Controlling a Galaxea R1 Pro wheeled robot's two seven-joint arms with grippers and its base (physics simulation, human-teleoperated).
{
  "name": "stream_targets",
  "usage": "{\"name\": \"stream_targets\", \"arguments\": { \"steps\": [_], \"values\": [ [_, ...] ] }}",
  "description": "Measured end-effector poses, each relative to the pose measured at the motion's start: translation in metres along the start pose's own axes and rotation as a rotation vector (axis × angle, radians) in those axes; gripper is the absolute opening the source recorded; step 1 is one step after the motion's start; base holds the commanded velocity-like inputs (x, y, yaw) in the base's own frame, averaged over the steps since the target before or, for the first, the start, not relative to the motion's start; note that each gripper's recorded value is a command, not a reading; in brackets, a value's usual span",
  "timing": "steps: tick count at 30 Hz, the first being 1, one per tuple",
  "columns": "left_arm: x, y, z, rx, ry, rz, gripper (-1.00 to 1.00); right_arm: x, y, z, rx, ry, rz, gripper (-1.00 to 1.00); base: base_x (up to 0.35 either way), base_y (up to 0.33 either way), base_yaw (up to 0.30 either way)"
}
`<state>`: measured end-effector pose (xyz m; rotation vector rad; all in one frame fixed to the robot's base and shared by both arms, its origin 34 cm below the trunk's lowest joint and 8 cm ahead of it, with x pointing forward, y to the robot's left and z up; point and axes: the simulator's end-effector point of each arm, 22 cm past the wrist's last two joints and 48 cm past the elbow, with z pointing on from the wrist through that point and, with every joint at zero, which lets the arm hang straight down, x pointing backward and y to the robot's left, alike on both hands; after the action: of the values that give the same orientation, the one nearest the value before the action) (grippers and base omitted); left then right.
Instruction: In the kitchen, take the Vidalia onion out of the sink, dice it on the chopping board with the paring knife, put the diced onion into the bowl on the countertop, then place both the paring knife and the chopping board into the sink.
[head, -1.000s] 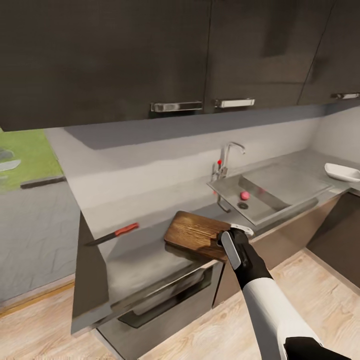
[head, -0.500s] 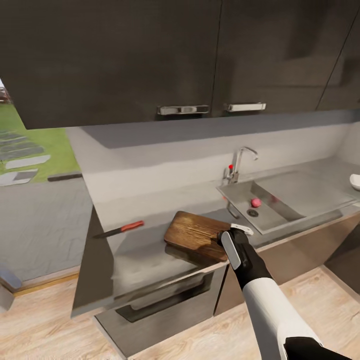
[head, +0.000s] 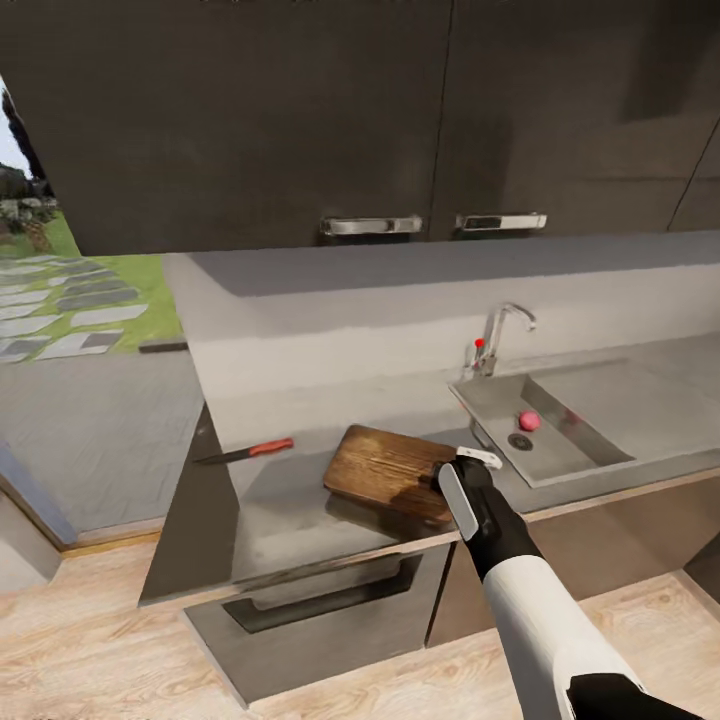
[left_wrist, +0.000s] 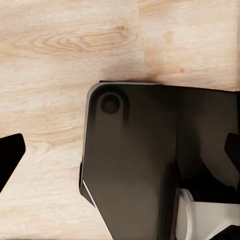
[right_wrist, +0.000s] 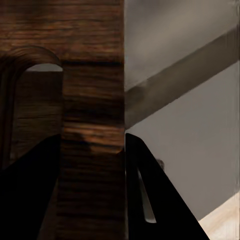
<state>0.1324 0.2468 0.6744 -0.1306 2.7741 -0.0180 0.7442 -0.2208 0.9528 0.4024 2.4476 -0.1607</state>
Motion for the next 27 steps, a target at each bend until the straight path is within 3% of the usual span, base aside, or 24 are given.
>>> {"name": "stream_targets", "arguments": {
  "steps": [13, 21, 27],
  "values": [
    [0.002, 0.0, 0.0, 0.0, 0.004, 0.0, 1.0, -0.005, -0.01, 0.002, 0.013, -0.015, -0.04, -1.0, 0.0, -0.252, 0.01],
    [0.007, 0.001, -0.001, -0.001, 0.014, 0.0, 1.0, -0.008, 0.019, -0.002, -0.058, -0.062, -0.2, -1.0, 0.0, -0.18, 0.0],
    [0.006, 0.001, -0.001, -0.001, 0.014, 0.0, 1.0, -0.007, 0.025, -0.001, -0.114, -0.058, -0.228, -1.0, 0.0, -0.014, 0.0]
  ]
}}
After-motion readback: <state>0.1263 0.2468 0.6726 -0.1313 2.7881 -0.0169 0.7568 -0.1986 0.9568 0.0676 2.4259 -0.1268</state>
